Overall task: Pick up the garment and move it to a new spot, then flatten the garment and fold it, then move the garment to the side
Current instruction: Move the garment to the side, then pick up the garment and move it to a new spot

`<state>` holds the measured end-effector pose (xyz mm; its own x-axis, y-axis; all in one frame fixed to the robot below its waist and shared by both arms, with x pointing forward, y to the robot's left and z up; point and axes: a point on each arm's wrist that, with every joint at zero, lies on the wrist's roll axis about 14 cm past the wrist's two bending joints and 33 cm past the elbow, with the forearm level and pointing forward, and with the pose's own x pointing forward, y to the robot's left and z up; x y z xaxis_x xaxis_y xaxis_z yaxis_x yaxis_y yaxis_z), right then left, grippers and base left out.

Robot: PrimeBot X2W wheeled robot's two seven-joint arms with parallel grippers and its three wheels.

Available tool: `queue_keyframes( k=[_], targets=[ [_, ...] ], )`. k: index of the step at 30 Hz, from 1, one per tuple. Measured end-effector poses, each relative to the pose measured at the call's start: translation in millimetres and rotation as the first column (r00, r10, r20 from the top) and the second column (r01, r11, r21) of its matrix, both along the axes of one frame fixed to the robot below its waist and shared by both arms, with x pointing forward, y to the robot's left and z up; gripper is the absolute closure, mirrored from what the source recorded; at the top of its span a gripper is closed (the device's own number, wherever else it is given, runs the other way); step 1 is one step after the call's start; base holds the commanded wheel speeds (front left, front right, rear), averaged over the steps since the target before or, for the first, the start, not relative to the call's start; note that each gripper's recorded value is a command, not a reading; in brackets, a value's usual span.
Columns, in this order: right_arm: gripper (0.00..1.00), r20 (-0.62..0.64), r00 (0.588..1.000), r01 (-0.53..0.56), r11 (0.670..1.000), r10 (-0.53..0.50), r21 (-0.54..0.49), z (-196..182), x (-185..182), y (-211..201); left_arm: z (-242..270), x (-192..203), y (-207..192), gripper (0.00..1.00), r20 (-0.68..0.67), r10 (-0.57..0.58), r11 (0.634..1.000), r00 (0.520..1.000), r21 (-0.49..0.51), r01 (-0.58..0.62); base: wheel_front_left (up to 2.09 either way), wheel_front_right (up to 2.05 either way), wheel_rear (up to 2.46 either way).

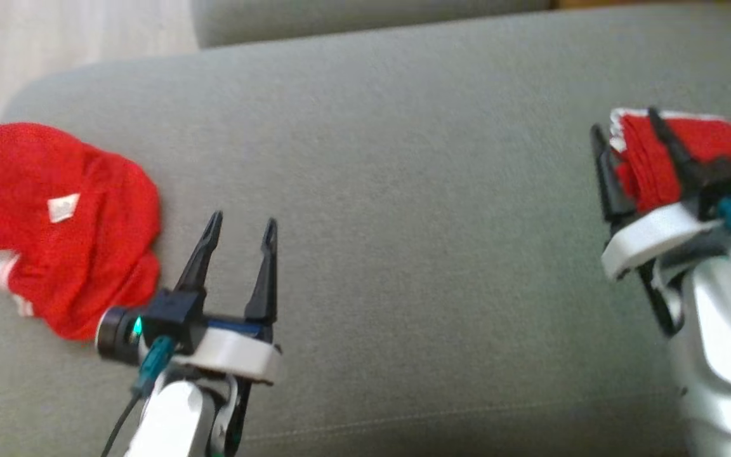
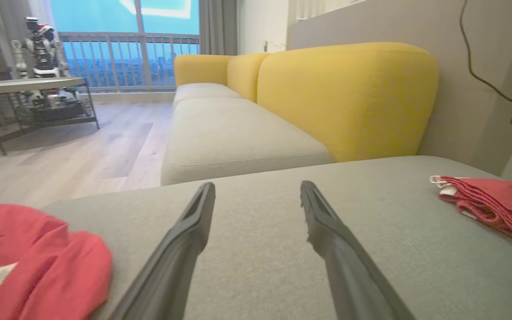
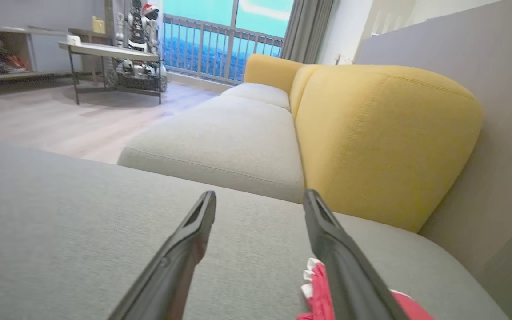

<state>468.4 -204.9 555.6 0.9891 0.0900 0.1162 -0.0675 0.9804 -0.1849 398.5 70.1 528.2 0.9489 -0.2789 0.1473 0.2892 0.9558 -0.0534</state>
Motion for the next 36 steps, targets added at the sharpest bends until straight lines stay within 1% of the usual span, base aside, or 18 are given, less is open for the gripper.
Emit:
queue_keyframes(
  k=[3,5,7,9,12,16,18,23,36],
  targets=[
    [0.00,0.017,0.999,-0.042,0.998,0.041,0.041,1,-12,23,0,-14,22,0.00,-0.010,0.078,0.997,0.997,-0.012,-0.078,0.00,0.00,0.00],
    [0.00,0.017,0.997,-0.076,0.996,0.075,0.043,-2,-22,37,1,-23,37,0.00,-0.010,0.135,0.991,0.991,-0.015,-0.135,0.00,0.00,0.00],
    [0.00,0.002,0.996,-0.087,0.995,0.087,0.050,-10,-33,45,2,-32,49,0.00,-0.011,0.184,0.982,0.983,-0.027,-0.185,0.00,0.00,0.00],
    [0.00,-0.009,0.997,-0.078,0.994,0.079,0.077,-17,-44,47,2,-41,56,0.00,-0.012,0.205,0.978,0.979,-0.030,-0.205,0.00,0.00,0.00],
    [0.00,-0.004,0.997,-0.074,0.994,0.075,0.084,-19,-55,49,-1,-53,60,0.00,-0.005,0.218,0.976,0.976,0.005,-0.217,0.00,0.00,0.00],
    [0.00,0.001,0.998,-0.062,0.994,0.063,0.089,-21,-68,46,-7,-66,64,0.00,-0.017,0.232,0.973,0.972,0.018,-0.232,0.00,0.00,0.00],
    [0.00,-0.009,0.999,-0.052,0.991,0.054,0.122,-27,-75,43,-12,-70,68,0.00,-0.029,0.239,0.971,0.970,0.024,-0.239,0.00,0.00,0.00],
    [0.00,-0.056,0.998,-0.029,0.986,0.039,0.165,-45,-91,37,-15,-75,73,0.00,-0.038,0.255,0.967,0.966,0.025,-0.254,0.00,0.00,0.00],
    [0.00,-0.055,0.998,-0.015,0.982,0.026,0.186,-47,-100,33,-16,-77,75,0.00,-0.040,0.254,0.967,0.966,0.024,-0.253,0.00,0.00,0.00]
  ],
)
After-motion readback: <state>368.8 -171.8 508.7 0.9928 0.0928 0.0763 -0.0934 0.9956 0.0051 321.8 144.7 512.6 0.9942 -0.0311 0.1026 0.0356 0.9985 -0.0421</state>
